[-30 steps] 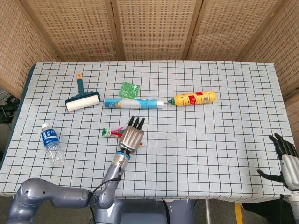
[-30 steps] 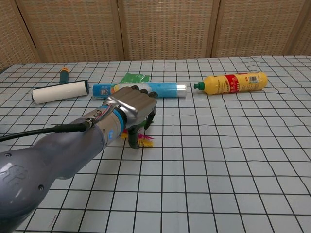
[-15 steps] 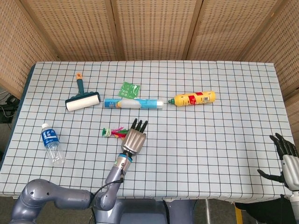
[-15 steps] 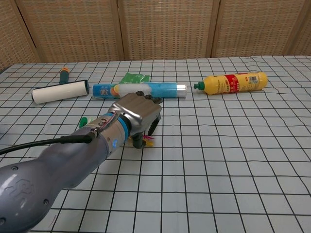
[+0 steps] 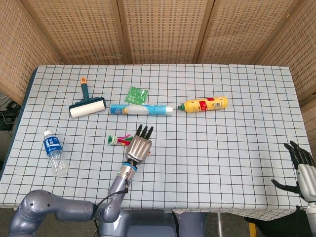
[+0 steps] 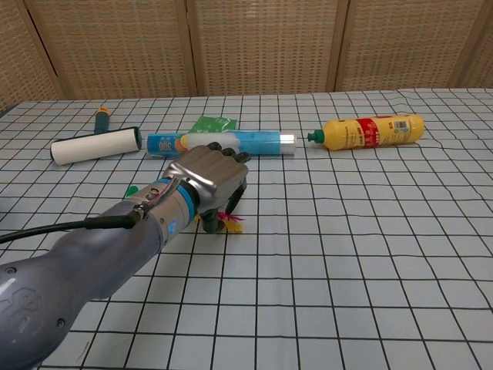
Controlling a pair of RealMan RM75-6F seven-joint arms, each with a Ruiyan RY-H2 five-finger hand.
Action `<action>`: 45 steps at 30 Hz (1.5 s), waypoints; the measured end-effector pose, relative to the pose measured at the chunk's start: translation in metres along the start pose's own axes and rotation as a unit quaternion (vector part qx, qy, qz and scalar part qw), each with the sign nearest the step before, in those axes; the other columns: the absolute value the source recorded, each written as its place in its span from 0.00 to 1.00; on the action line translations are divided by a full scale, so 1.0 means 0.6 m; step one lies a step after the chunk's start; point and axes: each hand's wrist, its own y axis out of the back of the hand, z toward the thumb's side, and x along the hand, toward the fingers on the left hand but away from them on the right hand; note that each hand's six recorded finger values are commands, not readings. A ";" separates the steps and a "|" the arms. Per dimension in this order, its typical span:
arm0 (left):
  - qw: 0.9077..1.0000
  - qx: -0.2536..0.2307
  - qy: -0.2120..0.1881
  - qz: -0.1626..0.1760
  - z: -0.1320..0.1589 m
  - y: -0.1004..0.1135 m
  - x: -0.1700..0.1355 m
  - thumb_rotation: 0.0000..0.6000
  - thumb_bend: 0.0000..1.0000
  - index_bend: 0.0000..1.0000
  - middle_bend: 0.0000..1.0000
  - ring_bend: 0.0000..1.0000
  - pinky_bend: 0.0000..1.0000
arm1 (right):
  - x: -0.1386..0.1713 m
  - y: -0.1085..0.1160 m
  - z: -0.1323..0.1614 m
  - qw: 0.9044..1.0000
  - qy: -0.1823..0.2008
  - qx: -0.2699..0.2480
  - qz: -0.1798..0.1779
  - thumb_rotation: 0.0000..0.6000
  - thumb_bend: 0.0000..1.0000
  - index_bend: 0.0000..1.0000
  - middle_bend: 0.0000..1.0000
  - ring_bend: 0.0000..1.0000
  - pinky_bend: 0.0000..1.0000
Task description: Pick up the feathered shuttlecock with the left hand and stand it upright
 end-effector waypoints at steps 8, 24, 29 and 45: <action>1.000 -0.003 0.000 0.001 -0.002 -0.002 -0.001 1.00 0.48 0.57 0.00 0.00 0.00 | 0.000 0.000 0.000 1.000 0.001 0.000 0.000 1.00 0.07 0.03 0.00 0.00 0.00; 1.000 -0.004 0.003 0.006 -0.012 0.001 -0.002 1.00 0.52 0.59 0.00 0.00 0.00 | 0.001 0.000 0.002 1.000 0.003 0.000 0.001 1.00 0.07 0.03 0.00 0.00 0.00; 1.000 -0.005 0.007 0.010 -0.021 0.006 -0.003 1.00 0.52 0.60 0.00 0.00 0.00 | 0.002 -0.001 0.002 1.000 0.003 0.000 0.002 1.00 0.07 0.03 0.00 0.00 0.00; 0.997 -0.015 0.036 0.064 -0.119 0.076 -0.027 1.00 0.52 0.64 0.00 0.00 0.00 | 0.003 0.000 0.008 1.000 0.008 0.004 -0.002 1.00 0.07 0.03 0.00 0.00 0.00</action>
